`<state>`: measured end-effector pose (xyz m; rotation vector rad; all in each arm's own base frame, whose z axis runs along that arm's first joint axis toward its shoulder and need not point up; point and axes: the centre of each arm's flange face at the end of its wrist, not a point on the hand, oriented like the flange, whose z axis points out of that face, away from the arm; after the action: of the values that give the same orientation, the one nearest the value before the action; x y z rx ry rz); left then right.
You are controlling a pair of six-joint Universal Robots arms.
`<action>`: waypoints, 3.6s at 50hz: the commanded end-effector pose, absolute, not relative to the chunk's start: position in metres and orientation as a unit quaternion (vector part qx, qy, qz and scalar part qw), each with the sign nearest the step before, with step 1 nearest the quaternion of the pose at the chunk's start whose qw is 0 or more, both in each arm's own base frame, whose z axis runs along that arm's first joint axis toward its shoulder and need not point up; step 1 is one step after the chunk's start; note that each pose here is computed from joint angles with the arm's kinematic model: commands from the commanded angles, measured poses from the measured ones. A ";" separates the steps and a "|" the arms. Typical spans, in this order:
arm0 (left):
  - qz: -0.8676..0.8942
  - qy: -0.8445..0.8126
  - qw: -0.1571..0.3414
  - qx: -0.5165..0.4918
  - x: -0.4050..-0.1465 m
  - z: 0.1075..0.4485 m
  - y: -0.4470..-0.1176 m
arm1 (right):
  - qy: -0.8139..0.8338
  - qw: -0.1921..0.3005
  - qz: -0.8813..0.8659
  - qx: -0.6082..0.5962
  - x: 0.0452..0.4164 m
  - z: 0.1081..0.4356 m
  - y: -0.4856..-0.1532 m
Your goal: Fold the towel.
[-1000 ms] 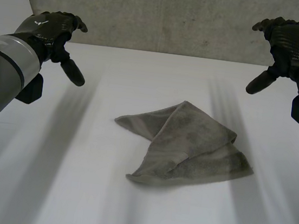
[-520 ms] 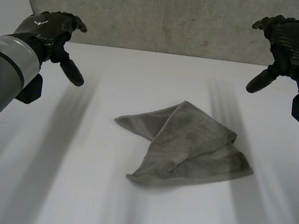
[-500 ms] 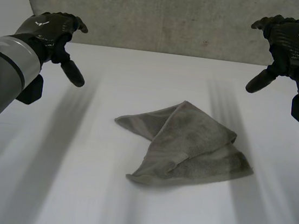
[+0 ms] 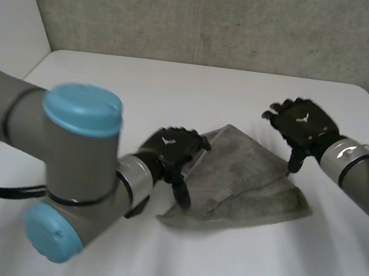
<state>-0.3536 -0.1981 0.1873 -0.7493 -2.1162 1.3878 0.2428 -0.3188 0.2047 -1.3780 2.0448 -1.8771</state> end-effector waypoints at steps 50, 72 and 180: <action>0.586 -0.790 0.014 -0.177 -0.230 0.200 -0.325 | 0.658 0.186 -0.635 -0.360 0.321 0.227 -0.227; 0.554 -0.786 0.093 -0.258 -0.245 0.194 -0.218 | 0.729 0.093 -0.534 -0.417 0.267 0.155 -0.215; 0.539 -0.791 0.194 -0.216 -0.387 0.133 -0.162 | 0.751 0.015 -0.570 -0.332 0.243 0.138 -0.256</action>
<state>-0.3785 -0.1550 0.1362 -0.6938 -2.2484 1.5195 0.2435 -0.2506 0.1395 -1.0226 2.3394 -1.7256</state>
